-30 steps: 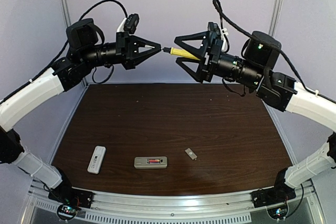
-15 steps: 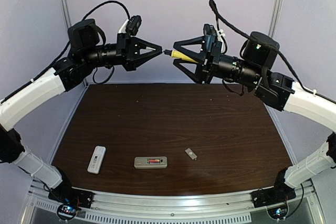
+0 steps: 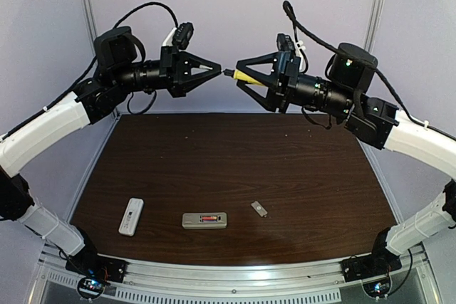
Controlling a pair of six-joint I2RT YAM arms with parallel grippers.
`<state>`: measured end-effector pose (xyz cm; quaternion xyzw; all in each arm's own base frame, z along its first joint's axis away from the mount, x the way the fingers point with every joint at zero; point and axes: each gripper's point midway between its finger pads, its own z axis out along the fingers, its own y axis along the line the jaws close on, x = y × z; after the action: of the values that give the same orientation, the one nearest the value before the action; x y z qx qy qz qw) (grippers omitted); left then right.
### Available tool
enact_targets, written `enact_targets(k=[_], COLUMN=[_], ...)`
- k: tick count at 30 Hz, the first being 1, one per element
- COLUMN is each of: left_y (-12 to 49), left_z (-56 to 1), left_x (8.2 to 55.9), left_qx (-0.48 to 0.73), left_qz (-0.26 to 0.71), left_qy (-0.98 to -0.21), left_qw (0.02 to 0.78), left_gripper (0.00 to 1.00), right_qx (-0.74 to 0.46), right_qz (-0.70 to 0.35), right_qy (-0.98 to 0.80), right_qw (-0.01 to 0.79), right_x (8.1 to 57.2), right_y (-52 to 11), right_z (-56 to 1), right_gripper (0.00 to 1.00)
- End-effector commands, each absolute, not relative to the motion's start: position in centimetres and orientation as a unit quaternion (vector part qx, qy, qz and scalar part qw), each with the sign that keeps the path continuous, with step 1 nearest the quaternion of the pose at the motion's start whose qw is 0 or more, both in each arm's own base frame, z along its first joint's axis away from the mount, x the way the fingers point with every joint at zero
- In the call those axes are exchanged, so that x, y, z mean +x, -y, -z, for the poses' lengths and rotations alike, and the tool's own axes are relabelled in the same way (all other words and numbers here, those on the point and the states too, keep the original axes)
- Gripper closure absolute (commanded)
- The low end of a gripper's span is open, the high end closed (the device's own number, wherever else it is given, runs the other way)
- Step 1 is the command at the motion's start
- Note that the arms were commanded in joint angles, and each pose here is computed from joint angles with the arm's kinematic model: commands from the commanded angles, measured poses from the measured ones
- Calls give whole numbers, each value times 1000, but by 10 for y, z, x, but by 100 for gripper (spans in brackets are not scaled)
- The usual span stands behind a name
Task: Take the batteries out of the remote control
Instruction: Pass from the left arm to the right
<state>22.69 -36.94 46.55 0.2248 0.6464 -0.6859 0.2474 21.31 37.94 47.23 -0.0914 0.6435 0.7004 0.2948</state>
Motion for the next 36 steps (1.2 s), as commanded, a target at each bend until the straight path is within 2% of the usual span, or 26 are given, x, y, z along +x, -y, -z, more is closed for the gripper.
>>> enact_targets(k=[1, 8, 13, 20, 36], left_y=[372, 374, 374, 374, 374], left_z=[-474, -469, -467, -465, -460], left_x=[223, 224, 223, 224, 226], left_qx=[240, 238, 240, 239, 234], left_qz=[691, 688, 686, 683, 680], left_qy=[-634, -640, -642, -646, -651], left_qw=[249, 244, 243, 242, 243], left_gripper=[100, 100, 100, 100, 100], right_qx=[-98, -100, -102, -99, -100], right_qz=[-692, -684, -684, -683, -682], right_qy=[-653, -660, -659, -658, -660], right_qw=[292, 294, 296, 302, 298], right_x=[216, 217, 217, 219, 218], right_y=[-380, -378, -378, -375, -375], right_z=[-466, -463, -465, -467, -465], right_gripper=[40, 41, 48, 50, 68])
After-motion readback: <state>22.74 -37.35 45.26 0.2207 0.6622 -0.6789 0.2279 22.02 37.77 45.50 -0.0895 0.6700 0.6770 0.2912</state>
